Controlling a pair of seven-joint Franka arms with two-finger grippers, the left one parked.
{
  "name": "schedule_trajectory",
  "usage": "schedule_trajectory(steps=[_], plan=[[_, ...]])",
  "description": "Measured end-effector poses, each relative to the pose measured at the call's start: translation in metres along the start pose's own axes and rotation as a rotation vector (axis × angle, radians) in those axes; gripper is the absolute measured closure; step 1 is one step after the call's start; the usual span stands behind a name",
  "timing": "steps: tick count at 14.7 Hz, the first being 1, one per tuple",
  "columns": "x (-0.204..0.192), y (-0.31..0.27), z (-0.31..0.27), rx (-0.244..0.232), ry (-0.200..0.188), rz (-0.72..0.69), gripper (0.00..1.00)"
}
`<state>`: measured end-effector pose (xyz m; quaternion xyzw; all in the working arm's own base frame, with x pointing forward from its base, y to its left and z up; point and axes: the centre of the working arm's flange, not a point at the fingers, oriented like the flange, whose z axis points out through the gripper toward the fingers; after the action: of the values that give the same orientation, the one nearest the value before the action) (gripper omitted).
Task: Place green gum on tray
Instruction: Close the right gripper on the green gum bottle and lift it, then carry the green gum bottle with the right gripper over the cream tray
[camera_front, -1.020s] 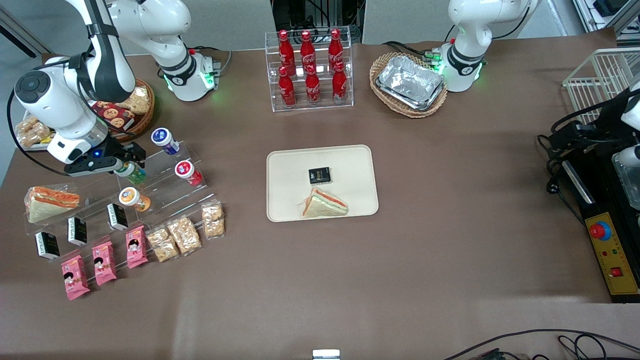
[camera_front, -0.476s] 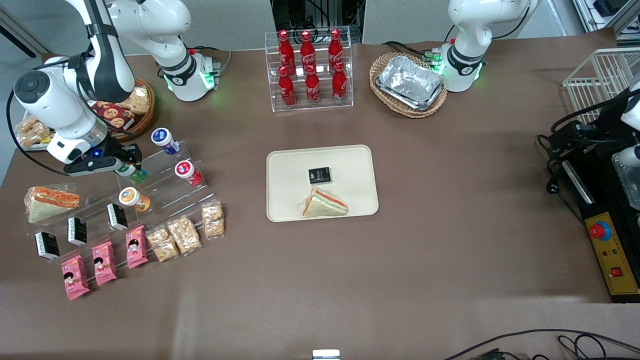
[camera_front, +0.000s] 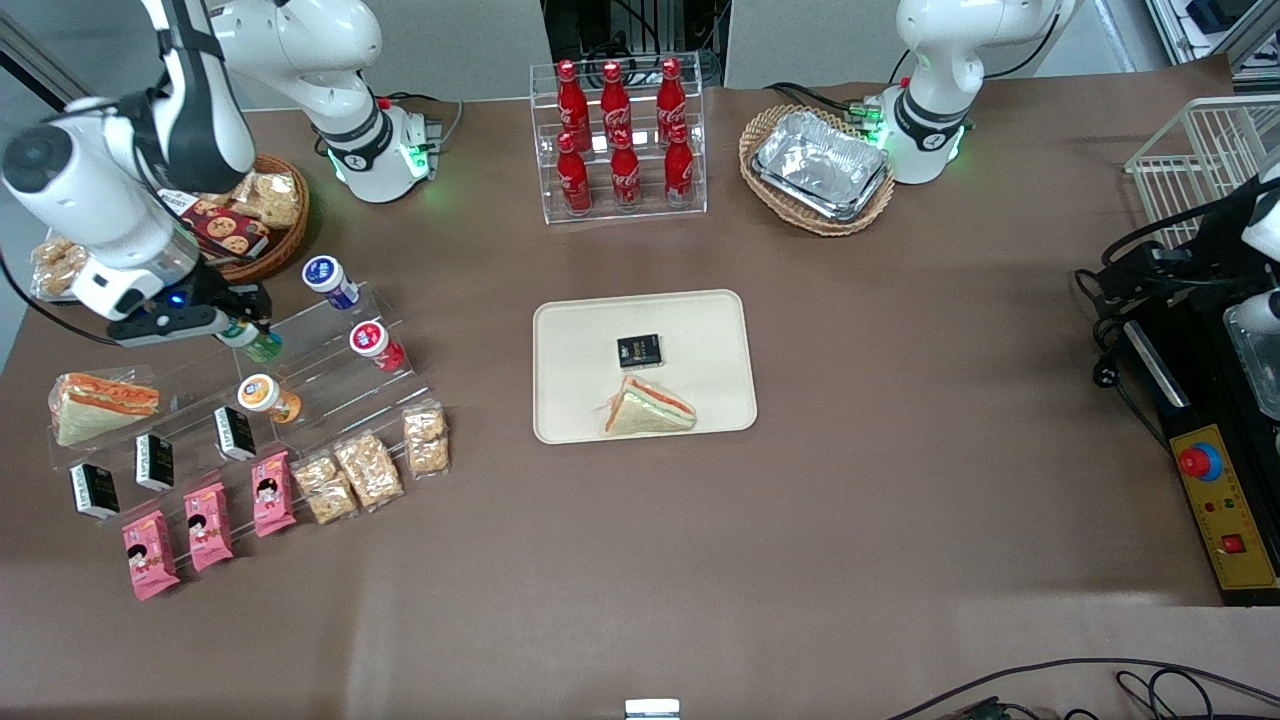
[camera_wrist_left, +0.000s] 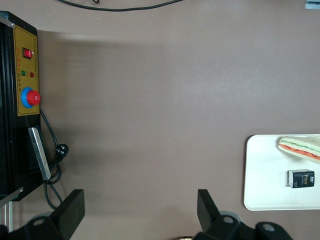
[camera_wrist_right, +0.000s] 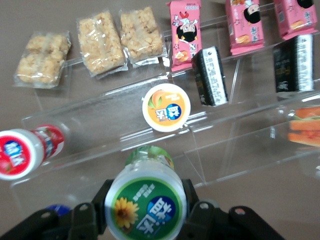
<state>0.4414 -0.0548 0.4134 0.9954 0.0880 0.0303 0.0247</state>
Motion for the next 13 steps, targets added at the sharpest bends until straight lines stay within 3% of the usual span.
schedule_trajectory(steps=[3,7,13], plan=[[0.016,0.002,-0.072,-0.003,-0.028,-0.007,0.41],[0.034,-0.021,-0.162,-0.020,-0.016,-0.045,0.41],[0.043,-0.125,-0.198,0.002,-0.031,0.014,0.41]])
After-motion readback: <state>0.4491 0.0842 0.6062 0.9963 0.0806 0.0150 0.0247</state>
